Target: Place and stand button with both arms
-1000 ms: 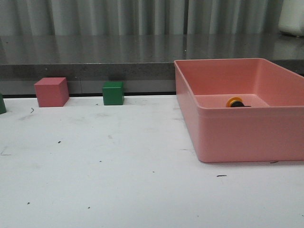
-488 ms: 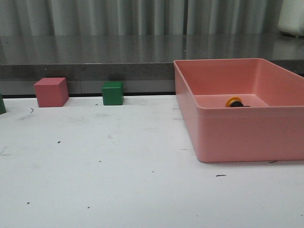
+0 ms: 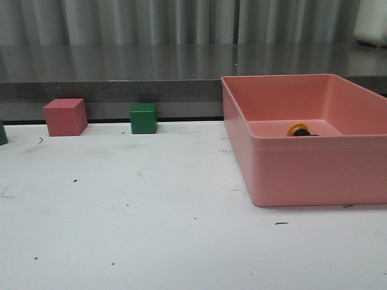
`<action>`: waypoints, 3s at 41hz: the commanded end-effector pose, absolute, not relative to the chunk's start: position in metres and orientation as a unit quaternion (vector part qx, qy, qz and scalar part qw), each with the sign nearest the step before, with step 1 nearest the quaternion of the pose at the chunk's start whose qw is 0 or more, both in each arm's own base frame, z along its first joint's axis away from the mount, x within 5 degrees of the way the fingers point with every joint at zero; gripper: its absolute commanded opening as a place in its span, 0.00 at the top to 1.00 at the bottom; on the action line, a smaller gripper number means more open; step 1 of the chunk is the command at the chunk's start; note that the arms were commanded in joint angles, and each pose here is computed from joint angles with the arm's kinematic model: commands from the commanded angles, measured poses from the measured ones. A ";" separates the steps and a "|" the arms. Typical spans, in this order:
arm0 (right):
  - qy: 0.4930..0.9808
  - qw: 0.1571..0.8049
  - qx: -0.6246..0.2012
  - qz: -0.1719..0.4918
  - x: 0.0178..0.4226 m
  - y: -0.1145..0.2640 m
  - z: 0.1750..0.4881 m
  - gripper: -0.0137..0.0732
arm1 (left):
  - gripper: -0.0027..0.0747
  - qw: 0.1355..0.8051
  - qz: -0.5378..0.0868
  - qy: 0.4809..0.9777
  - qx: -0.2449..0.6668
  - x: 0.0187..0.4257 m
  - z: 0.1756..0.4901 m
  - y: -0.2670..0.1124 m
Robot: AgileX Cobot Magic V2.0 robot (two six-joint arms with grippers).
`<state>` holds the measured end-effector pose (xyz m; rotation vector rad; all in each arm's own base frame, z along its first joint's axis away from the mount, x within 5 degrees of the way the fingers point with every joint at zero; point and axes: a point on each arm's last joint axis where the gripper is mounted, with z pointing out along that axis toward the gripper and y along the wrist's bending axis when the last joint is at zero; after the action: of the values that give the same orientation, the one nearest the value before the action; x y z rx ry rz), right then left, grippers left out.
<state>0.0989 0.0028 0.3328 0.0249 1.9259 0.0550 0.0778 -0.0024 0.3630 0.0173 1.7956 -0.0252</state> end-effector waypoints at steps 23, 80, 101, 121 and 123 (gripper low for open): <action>0.795 0.606 0.010 0.023 0.102 0.003 0.348 0.19 | 0.26 0.658 -0.010 0.753 0.002 0.080 0.377 -0.002; 0.953 0.291 -0.066 0.059 0.266 0.052 0.339 0.17 | 0.19 0.658 -0.010 0.753 0.001 0.080 0.377 -0.002; 0.980 0.182 -0.071 0.028 0.376 0.068 0.297 0.17 | 0.19 0.658 -0.010 0.753 0.001 0.080 0.377 -0.002; 0.986 0.153 -0.068 -0.010 0.449 0.074 0.248 0.17 | 0.19 0.658 -0.010 0.753 0.001 0.080 0.377 -0.002; 0.987 0.149 -0.065 -0.010 0.453 0.075 0.242 0.17 | 0.19 0.658 -0.010 0.753 0.001 0.080 0.377 -0.002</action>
<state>0.4495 0.0763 0.2153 -0.2017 2.9136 -0.0133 0.0778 -0.0017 0.3630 0.0168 1.7957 -0.0144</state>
